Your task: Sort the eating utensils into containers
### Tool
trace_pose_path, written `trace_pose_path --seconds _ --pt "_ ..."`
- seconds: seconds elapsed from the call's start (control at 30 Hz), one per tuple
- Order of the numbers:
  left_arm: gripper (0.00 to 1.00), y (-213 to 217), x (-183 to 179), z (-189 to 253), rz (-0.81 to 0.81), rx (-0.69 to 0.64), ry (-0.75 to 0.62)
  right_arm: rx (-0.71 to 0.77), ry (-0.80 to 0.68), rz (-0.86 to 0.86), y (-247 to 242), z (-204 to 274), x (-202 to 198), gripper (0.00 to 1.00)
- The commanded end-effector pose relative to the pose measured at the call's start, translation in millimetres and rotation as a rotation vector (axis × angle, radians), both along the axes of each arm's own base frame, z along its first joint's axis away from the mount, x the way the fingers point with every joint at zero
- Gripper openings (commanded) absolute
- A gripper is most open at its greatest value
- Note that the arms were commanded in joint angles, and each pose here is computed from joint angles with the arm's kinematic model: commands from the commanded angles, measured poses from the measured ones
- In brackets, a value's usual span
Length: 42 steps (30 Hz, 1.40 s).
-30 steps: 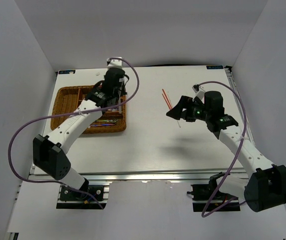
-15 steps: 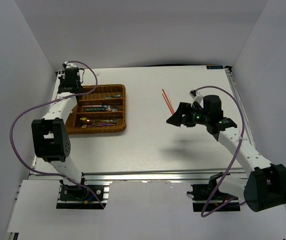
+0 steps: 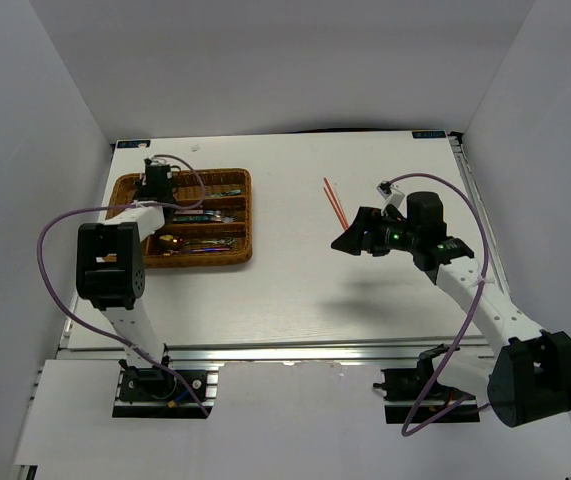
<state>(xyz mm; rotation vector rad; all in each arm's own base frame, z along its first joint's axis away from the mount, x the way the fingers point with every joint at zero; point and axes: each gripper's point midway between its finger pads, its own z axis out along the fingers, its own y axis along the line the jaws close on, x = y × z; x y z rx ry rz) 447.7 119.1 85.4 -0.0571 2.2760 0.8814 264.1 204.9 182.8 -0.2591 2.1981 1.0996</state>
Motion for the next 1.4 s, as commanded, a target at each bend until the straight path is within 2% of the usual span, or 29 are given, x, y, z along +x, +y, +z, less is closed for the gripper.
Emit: trace_pose_path --seconds 0.0,0.03,0.1,0.13,0.23,0.43,0.47,0.5,0.57,0.7,0.77,0.8,0.83,0.87,0.9,0.93,1.07,1.37 --pt "0.21 16 -5 7 0.055 -0.011 -0.069 0.02 -0.052 0.006 1 12 3 0.89" --pt "0.34 16 -8 3 0.063 -0.019 -0.074 0.02 -0.053 0.006 1 12 3 0.89" --pt "0.46 17 -8 5 0.07 -0.028 -0.086 0.013 -0.055 -0.004 0 12 5 0.89" --pt "0.57 17 -7 8 0.081 -0.034 -0.103 0.01 -0.055 -0.005 0 11 6 0.89" --pt "0.67 17 -4 22 0.096 -0.044 -0.153 0.001 -0.051 -0.011 -1 11 9 0.89" --pt "0.76 20 -8 78 0.199 -0.091 -0.324 -0.06 -0.049 -0.059 -6 -1 24 0.89" --pt "0.83 22 -10 91 0.23 -0.1 -0.364 -0.098 -0.06 -0.087 -10 -6 32 0.89" --pt "0.98 20 -15 109 0.254 -0.13 -0.423 -0.138 -0.032 -0.101 -13 -20 36 0.89" --pt "0.98 15 -29 118 0.327 -0.21 -0.459 -0.251 -0.058 -0.172 -25 -26 57 0.89" --pt "0.98 -4 -55 143 0.397 -0.392 -0.518 -0.446 -0.014 -0.221 -39 -57 88 0.88" --pt "0.98 -18 -76 145 0.384 -0.481 -0.5 -0.492 -0.032 -0.24 -40 -55 107 0.81" --pt "0.98 -27 -82 143 0.359 -0.523 -0.489 -0.537 0.002 -0.228 -41 -72 113 0.77" --pt "0.98 -40 -92 122 0.31 -0.575 -0.434 -0.562 0.012 -0.232 -42 -77 120 0.71" --pt "0.98 -47 -104 134 0.267 -0.607 -0.488 -0.597 0.008 -0.258 -46 -71 131 0.51" --pt "0.98 -59 -112 111 0.206 -0.652 -0.455 -0.644 0.042 -0.245 -49 -87 135 0.45" --pt "0.98 -64 -123 123 0.155 -0.668 -0.508 -0.686 0.079 -0.237 -53 -94 132 0.38" --pt "0.98 -77 -146 103 0.081 -0.704 -0.512 -0.782 0.102 -0.238 -62 -106 137 0.36" --pt "0.98 -97 -143 102 0.004 -0.77 -0.477 -0.833 0.173 -0.172 -61 -139 123 0.35"
